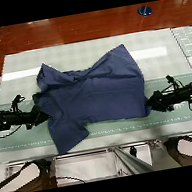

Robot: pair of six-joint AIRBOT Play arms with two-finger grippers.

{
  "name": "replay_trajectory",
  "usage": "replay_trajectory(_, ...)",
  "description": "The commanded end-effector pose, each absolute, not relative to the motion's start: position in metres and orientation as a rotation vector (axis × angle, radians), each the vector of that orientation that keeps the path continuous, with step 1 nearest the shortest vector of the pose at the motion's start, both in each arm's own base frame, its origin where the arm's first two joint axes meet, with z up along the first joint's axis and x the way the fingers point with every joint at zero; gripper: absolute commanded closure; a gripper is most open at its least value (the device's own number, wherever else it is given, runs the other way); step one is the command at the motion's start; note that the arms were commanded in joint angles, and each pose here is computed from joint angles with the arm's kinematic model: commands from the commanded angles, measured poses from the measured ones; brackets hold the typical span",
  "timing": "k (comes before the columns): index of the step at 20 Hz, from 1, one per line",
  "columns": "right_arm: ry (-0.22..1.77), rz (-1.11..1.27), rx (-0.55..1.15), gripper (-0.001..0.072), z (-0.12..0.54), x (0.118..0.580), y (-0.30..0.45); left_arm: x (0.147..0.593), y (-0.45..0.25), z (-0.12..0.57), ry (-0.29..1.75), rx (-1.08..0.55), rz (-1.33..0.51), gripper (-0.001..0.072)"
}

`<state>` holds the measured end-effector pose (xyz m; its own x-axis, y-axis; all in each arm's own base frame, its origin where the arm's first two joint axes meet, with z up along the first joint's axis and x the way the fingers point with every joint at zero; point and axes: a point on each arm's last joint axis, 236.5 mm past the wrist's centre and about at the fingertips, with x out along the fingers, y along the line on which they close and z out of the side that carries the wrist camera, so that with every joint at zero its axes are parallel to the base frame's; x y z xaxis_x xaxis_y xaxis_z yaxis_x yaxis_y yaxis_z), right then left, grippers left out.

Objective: Fold the shirts.

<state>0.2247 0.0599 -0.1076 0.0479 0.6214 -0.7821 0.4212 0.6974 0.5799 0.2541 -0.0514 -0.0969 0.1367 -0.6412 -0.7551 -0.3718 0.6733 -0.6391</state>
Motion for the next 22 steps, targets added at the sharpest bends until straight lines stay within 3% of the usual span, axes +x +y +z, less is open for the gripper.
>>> replay_trajectory(1,1.553,0.273,0.81,0.0682,-0.097,0.241,0.075,0.266,-0.057,-0.089,1.429,-0.947,-0.245,0.0682)
replay_trajectory(5,1.37,0.402,0.704,0.0683,-0.009,0.305,0.069,0.335,-0.064,-0.009,1.114,-1.036,-0.379,0.0682)
replay_trajectory(8,0.961,0.408,0.506,0.0683,0.147,0.381,0.046,0.397,-0.056,0.175,0.576,-0.996,-0.56,0.0683)
replay_trajectory(10,0.599,0.397,0.337,0.0682,0.281,0.401,0.035,0.393,-0.05,0.298,0.29,-0.87,-0.628,0.0683)
replay_trajectory(12,0.307,0.341,0.24,0.0682,0.4,0.378,0.029,0.359,-0.057,0.393,0.104,-0.684,-0.672,0.0684)
replay_trajectory(15,0.085,0.268,0.106,0.0683,0.495,0.31,0.035,0.302,-0.062,0.468,0.02,-0.568,-0.579,0.0684)
replay_trajectory(19,-0.031,0.177,-0.015,0.0683,0.531,0.224,0.045,0.225,-0.062,0.525,-0.161,-0.166,-0.284,0.0684)
replay_trajectory(22,-0.055,0.102,-0.068,0.0682,0.533,0.181,0.043,0.176,-0.04,0.527,-0.187,0.001,-0.002,0.0684)
